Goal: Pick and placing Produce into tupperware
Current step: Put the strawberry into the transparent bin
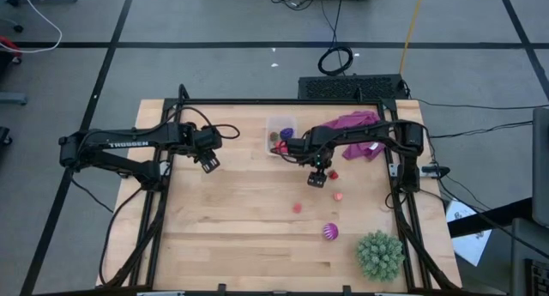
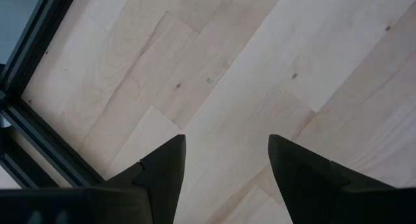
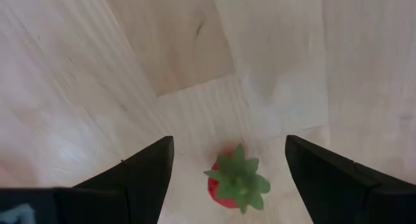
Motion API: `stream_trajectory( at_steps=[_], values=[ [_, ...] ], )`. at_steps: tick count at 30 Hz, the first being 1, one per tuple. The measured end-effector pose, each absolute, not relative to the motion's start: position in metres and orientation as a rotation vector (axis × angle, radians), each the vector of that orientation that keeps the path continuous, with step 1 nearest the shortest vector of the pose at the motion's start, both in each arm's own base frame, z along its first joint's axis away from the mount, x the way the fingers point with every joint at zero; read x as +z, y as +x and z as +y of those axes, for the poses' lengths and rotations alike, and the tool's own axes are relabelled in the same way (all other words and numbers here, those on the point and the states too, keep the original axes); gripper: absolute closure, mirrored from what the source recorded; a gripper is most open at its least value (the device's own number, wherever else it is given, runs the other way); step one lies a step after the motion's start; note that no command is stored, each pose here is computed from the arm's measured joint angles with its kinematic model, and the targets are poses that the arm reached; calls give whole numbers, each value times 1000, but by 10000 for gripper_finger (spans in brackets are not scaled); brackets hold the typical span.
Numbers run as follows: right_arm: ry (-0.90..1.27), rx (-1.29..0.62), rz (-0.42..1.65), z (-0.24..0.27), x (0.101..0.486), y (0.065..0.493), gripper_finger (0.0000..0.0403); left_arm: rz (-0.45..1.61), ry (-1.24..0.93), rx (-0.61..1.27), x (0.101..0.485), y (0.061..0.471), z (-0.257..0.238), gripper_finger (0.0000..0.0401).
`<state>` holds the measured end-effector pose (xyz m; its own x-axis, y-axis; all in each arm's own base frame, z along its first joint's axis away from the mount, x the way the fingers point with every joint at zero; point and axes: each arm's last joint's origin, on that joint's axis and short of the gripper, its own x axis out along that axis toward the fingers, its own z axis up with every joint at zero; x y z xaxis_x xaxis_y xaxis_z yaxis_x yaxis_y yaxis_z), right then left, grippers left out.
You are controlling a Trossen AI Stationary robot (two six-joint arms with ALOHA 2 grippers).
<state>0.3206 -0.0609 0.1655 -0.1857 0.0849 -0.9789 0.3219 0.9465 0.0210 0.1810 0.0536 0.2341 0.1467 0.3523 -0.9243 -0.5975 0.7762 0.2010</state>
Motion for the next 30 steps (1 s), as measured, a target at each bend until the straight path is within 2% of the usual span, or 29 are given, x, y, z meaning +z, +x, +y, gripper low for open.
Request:
stream_trajectory(
  at_steps=[9, 14, 22, 30],
  values=[
    [272, -294, 1813, -71, 168, 312, 117, 1251, -254, 674, 234, 181, 53, 176],
    [268, -340, 1815, -75, 183, 303, 117, 1251, -254, 674, 234, 181, 53, 176],
    [296, -386, 1677, -67, 218, 284, 117, 1251, -255, 673, 234, 181, 53, 176],
    [292, -371, 1539, -36, 205, 249, 117, 1241, -256, 672, 234, 182, 53, 176]
  ],
)
